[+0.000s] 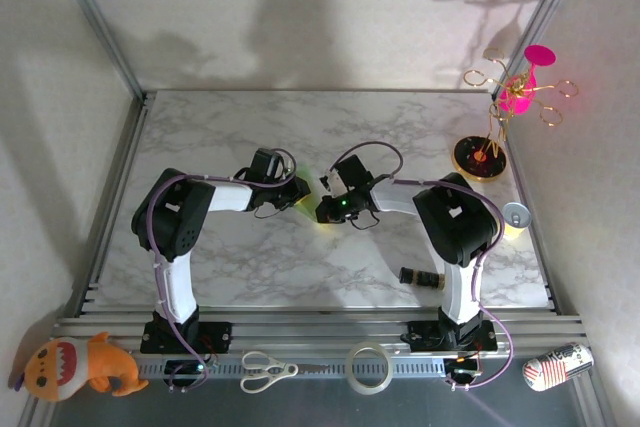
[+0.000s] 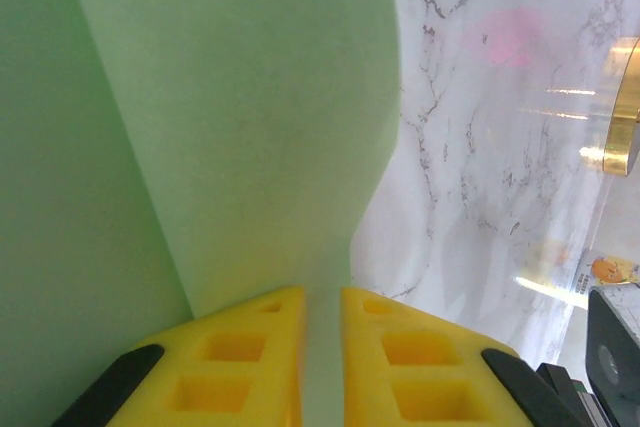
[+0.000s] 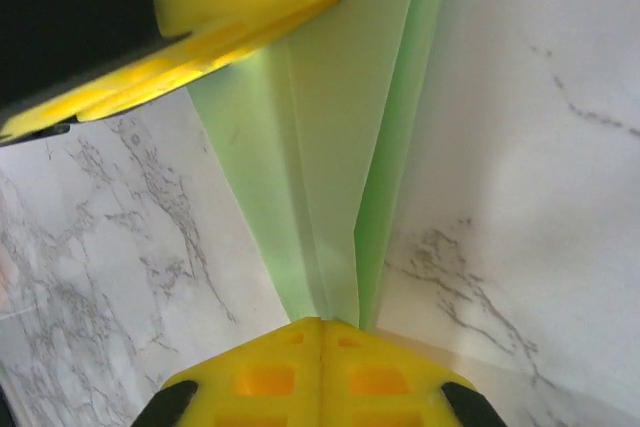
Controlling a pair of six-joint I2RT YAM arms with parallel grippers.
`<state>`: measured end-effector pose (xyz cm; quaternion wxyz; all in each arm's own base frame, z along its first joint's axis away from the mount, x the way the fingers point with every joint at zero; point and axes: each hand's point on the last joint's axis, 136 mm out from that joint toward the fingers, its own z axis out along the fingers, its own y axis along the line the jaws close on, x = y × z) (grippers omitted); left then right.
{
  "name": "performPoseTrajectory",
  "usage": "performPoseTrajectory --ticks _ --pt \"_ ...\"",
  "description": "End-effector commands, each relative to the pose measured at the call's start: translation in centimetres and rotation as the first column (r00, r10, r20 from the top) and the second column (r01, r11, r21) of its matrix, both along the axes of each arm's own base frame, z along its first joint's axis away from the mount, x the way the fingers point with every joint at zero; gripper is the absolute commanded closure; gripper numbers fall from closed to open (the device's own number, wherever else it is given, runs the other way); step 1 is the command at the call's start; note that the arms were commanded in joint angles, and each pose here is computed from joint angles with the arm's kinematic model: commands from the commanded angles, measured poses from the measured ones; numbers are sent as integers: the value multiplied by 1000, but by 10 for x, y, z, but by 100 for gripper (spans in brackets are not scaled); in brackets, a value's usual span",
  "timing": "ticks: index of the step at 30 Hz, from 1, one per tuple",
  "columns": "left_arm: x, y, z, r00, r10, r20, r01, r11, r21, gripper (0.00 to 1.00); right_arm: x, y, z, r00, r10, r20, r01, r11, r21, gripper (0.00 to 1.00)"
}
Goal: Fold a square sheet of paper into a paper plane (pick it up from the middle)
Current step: Fourth fold the wing at the center of the table.
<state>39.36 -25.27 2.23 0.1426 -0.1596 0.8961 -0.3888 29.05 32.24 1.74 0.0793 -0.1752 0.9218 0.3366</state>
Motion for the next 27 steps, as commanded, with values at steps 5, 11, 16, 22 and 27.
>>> performPoseTrajectory --ticks 5,11,16,22,27 --pt "8 15 -4 1000 17 17 -18 998 57 85 -35 -27 -28 988 -16 -156 0 994 -106 96" --pt "-1 18 -20 999 28 -32 -26 997 78 87 -9 1 31 999 -12 -41 15 997 79 96" --pt "-4 18 -22 998 36 -45 -33 997 76 87 12 11 61 998 -54 45 48 989 139 95" --pt "-5 17 -25 997 43 -57 -39 997 70 87 22 15 37 997 -78 12 77 995 70 97" --pt "-7 14 -25 997 41 -61 -38 998 57 87 27 19 25 997 -81 3 81 996 36 97"
